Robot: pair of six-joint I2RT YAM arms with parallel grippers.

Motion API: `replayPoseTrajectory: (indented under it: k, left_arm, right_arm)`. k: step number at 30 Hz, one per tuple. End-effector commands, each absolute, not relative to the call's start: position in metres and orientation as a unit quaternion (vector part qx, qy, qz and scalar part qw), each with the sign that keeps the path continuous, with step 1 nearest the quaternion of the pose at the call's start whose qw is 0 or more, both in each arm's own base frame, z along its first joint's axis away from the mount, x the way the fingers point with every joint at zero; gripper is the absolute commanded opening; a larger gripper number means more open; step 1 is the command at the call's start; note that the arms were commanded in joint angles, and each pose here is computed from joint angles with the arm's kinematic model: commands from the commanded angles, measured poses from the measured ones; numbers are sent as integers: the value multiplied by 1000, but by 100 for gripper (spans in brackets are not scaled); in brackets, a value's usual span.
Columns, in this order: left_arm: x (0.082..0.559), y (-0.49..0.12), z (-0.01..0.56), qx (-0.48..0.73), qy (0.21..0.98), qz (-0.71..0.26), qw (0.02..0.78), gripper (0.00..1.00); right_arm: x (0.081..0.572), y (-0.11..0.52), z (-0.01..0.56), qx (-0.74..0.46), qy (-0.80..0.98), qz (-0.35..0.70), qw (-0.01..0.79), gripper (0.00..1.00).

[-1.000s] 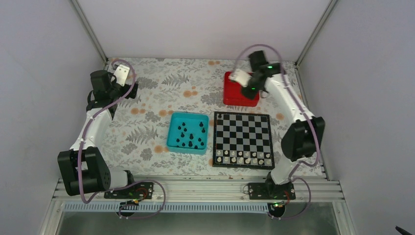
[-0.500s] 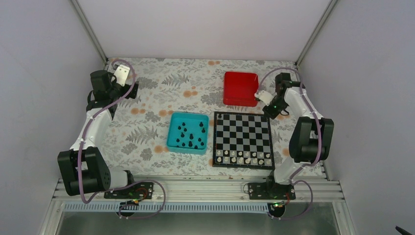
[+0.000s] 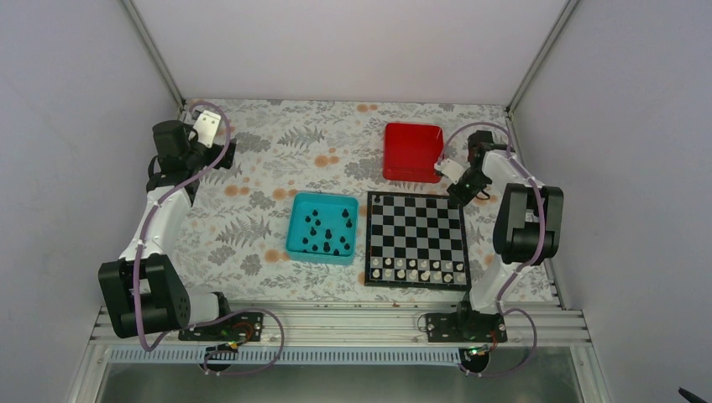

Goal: Set up the chess pieces on the board
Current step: Place the chess piece on the chessboard.

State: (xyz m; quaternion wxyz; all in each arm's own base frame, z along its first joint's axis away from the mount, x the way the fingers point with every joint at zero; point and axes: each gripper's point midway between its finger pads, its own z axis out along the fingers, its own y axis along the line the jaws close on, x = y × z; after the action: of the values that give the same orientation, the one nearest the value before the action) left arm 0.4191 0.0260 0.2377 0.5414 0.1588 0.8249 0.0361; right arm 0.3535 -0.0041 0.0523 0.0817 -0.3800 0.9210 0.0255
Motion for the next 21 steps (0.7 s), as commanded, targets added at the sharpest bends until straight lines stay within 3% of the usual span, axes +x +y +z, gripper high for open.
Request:
replayPoseTrajectory:
  k: [1, 21]
  left_arm:
    - [418, 26, 252, 157, 816, 33, 555, 100]
    - [419, 28, 249, 156, 819, 30, 552, 100]
  right_arm:
    - [359, -9, 49, -373, 923, 22, 92, 6]
    - [350, -15, 34, -369, 927, 34, 54, 9]
